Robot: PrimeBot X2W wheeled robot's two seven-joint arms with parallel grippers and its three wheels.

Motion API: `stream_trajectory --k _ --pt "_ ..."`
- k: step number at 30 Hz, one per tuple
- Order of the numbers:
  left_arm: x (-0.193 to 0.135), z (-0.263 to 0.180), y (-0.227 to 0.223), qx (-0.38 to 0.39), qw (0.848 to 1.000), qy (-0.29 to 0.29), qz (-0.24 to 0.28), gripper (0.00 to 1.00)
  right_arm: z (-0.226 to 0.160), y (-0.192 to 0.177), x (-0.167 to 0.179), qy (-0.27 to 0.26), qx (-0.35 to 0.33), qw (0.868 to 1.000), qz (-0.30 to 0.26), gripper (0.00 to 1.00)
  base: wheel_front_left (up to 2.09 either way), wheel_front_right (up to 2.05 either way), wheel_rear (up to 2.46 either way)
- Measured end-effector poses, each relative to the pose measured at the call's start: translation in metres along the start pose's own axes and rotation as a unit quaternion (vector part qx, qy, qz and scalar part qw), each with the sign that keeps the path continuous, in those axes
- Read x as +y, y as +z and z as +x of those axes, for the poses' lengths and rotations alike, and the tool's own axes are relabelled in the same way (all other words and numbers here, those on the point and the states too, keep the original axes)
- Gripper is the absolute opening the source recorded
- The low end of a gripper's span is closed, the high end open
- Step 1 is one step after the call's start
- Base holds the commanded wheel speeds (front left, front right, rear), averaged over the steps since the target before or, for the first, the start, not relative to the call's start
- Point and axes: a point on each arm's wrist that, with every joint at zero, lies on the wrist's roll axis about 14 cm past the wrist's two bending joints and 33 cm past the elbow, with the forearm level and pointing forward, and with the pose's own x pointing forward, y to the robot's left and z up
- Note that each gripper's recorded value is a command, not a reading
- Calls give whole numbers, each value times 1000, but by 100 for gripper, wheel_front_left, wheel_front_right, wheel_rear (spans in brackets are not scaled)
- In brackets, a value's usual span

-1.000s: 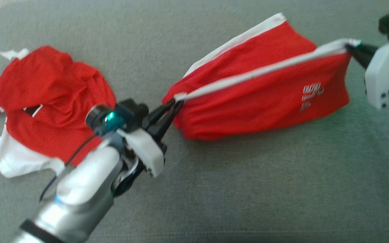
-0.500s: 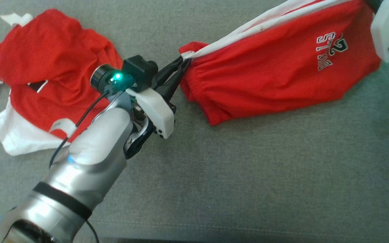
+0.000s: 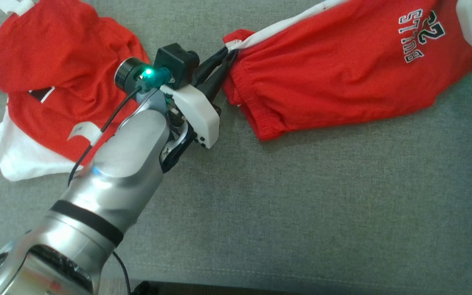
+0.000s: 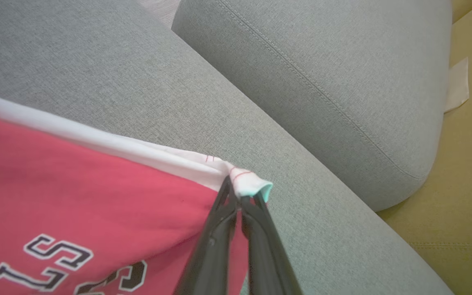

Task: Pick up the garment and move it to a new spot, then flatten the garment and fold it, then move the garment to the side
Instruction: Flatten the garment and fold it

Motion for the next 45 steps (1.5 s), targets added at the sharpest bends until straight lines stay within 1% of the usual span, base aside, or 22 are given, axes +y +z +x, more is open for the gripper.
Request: stream_trajectory --k 1,2,3,4,5,8,13,17,18,22,26,30,33,36,38,42,45 --pt "1 1 -1 2 1000 1 0 0 2 0 1 1 -1 1000 0 0 0 0 0" --pt "2 3 -2 4 1000 0 1 2 4 -1 3 3 -1 1000 3 0 0 0 0" --pt "2 4 -3 5 1000 0 2 41 6 -2 4 4 -2 1000 6 48 0 0 0" --pt "3 5 -5 8 1000 1 2 92 8 -3 5 6 -2 1000 10 100 0 0 0" --pt "3 6 -6 9 1000 2 1 100 9 -4 7 7 -2 1000 14 100 0 0 0" --pt "2 7 -7 11 1000 2 -1 100 8 -5 8 7 -8 1000 18 100 0 0 0" --pt "1 6 6 -2 1000 4 7 100 -5 -3 -4 -11 -24 999 38 100 0 0 0" --pt "2 1 23 -23 1000 13 3 100 -23 14 -12 -25 -67 995 70 100 0 0 0" --pt "2 1 23 -23 1000 13 3 100 -23 14 -12 -25 -67 995 70 100 0 0 0" --pt "-1 -11 38 -44 999 23 0 100 -46 21 -18 -45 -112 986 113 100 0 0 0" --pt "0 -25 57 -77 996 44 -11 100 -72 30 -17 -59 -164 975 142 100 0 0 0" --pt "3 -41 84 -121 990 68 -22 100 -101 46 -20 -78 -230 953 182 100 0 0 0" --pt "3 -54 98 -152 984 86 -36 100 -120 48 -20 -90 -257 940 205 100 0 0 0" --pt "0 -69 108 -178 978 102 -45 100 -135 42 -15 -99 -271 928 237 100 0 0 0" --pt "-1 -80 111 -193 973 114 -56 100 -147 38 -16 -109 -284 914 266 100 0 0 0" --pt "-9 -100 113 -215 967 127 -59 100 -173 28 -18 -136 -313 893 294 100 0 0 0" --pt "-15 -115 108 -222 963 135 -72 100 -184 10 0 -145 -316 887 304 100 0 0 0"
